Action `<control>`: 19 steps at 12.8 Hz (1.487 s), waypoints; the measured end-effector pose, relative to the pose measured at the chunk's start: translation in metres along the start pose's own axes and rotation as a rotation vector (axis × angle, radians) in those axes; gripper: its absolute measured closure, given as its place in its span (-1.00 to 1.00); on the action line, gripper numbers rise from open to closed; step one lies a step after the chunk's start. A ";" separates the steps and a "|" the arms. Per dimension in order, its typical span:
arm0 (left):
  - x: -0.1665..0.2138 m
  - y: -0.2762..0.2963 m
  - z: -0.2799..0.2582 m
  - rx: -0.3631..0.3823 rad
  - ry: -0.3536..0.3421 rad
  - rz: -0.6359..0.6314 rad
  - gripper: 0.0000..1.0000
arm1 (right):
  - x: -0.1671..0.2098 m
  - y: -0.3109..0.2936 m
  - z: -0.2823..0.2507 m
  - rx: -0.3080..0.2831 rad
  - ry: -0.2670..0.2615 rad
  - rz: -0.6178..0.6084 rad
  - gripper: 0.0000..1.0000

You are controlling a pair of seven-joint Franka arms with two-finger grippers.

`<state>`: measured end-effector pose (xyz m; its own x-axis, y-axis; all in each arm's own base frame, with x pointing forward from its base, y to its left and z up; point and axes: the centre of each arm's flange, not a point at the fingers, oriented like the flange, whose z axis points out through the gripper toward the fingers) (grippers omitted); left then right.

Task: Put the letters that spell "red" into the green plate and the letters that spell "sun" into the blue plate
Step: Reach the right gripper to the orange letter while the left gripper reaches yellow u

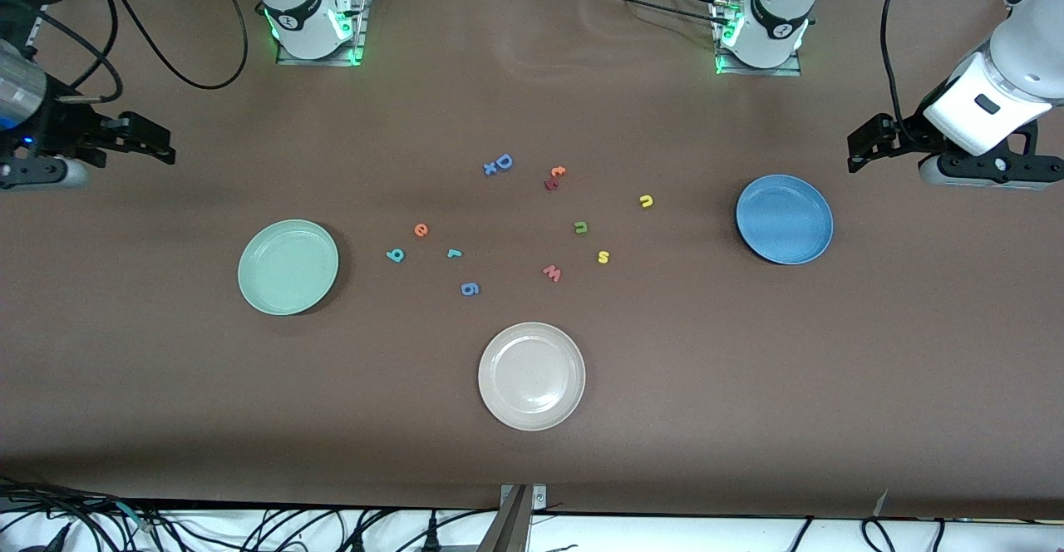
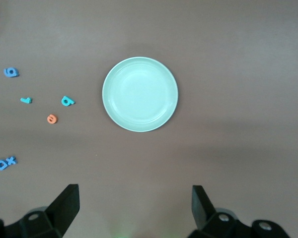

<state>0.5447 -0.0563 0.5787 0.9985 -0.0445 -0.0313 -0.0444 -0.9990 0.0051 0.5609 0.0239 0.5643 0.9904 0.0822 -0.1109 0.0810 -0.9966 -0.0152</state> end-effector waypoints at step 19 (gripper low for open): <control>0.006 0.144 0.235 -0.079 -0.049 0.871 -1.00 | 0.034 -0.247 0.306 -0.002 0.040 0.431 -0.99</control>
<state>0.5373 -0.2008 0.3443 0.6079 -0.7936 -0.0265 -0.7866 -0.6064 0.1164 0.5407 0.2744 0.2601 0.9375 -0.3414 -0.0679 -0.3404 -0.9399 0.0256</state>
